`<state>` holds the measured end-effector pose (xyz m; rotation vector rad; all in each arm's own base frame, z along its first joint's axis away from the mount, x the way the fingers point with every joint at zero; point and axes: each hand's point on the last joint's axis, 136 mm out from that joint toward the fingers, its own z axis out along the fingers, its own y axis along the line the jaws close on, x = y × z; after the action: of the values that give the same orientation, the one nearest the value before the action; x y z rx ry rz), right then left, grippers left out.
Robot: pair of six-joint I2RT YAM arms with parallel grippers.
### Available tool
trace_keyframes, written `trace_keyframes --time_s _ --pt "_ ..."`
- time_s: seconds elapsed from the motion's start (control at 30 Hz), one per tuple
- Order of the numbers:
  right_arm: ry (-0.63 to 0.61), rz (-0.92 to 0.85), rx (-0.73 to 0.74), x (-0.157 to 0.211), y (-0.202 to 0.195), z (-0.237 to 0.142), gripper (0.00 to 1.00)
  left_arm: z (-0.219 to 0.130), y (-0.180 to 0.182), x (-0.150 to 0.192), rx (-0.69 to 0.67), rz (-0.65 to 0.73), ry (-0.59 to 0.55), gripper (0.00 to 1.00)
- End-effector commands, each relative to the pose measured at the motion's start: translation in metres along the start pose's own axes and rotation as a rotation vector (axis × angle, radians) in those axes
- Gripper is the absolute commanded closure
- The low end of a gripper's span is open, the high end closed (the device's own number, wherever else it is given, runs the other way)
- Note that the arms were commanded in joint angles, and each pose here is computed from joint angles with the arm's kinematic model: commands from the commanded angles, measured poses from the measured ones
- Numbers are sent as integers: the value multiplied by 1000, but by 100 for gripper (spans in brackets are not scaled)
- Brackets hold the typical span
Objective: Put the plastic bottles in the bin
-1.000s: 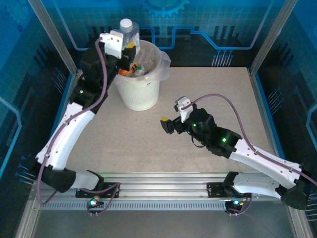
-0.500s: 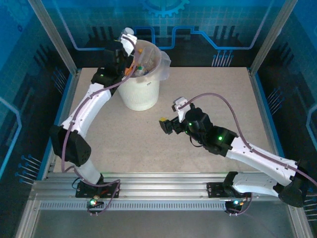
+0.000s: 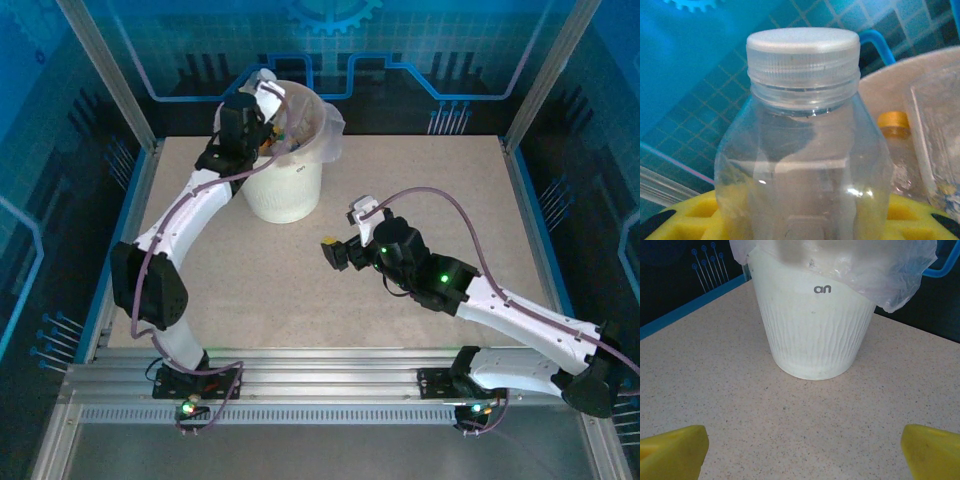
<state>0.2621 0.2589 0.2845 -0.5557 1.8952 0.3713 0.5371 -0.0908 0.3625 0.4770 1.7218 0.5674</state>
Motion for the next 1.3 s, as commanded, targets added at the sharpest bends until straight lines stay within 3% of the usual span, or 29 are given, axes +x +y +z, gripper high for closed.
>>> trace_keyframes --time_s 0.0,0.33,0.7,1.03,1.2,1.27 --pt "-30 30 26 -14 -7 -4 0 -9 -2 -8 18 0 -54 53" --pt "-31 32 36 -13 -9 -4 0 -39 -21 -16 201 -67 -118 20" --pt "-21 36 40 -12 -11 -3 0 -111 -26 -62 518 -271 -342 20" --pt "10 62 126 -7 -30 -7 0 -142 28 -75 393 -491 -369 19" --pt "20 82 206 -1 -48 -14 0 -161 46 -51 306 -614 -320 3" --pt "16 87 241 2 -57 -19 0 -171 51 -35 265 -666 -299 1"
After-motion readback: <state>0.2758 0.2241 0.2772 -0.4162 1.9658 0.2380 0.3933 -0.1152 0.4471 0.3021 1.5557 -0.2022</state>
